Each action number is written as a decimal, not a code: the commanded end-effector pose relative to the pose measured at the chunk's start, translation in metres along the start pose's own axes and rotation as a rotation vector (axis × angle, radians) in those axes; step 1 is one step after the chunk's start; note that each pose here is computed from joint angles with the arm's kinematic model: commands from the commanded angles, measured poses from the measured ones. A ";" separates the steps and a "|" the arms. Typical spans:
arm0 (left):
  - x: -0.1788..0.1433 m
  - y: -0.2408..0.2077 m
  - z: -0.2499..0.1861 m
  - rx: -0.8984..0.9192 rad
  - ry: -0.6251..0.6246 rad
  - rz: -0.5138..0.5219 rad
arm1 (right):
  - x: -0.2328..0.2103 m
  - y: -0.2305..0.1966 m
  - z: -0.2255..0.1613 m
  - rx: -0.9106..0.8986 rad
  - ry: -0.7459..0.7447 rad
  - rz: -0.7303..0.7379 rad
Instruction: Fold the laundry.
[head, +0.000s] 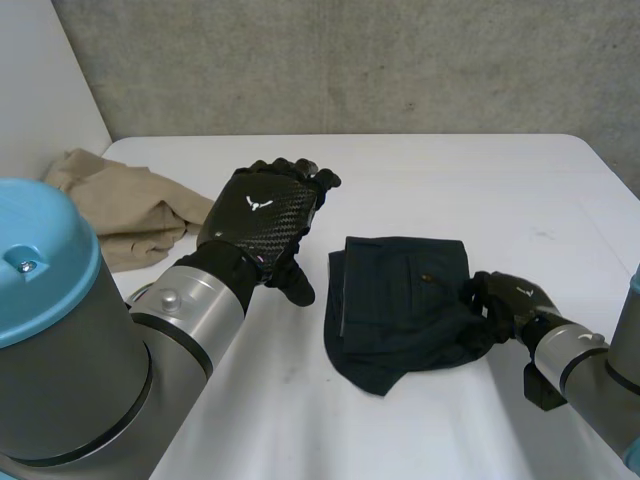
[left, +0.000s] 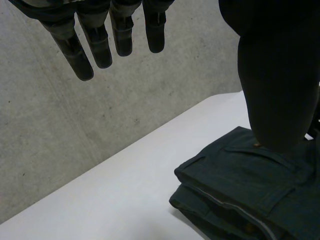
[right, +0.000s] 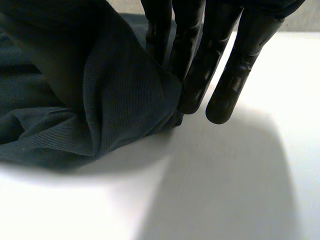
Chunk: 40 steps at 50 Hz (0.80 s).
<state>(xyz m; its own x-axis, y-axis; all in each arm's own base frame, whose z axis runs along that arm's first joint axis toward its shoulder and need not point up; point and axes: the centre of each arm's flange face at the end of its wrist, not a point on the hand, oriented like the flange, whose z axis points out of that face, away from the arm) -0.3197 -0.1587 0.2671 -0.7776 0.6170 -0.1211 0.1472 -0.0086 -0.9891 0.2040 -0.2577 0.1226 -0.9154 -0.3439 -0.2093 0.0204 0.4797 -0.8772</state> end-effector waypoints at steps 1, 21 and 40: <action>0.000 0.000 0.001 0.002 0.000 0.000 | -0.003 -0.015 0.014 0.059 -0.028 -0.038; -0.011 0.000 0.009 -0.001 -0.033 -0.001 | -0.024 -0.051 0.088 0.137 -0.272 -0.445; -0.013 -0.001 0.020 0.007 -0.050 -0.004 | 0.146 -0.148 0.188 0.405 0.283 -0.432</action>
<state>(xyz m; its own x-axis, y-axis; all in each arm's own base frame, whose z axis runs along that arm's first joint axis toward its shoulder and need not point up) -0.3219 -0.1815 0.2713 -0.8064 0.5790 -0.1203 0.1335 -0.0199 -0.9908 0.2296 -0.4671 0.1423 -0.8177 -0.5333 0.2167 -0.2424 -0.0224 -0.9699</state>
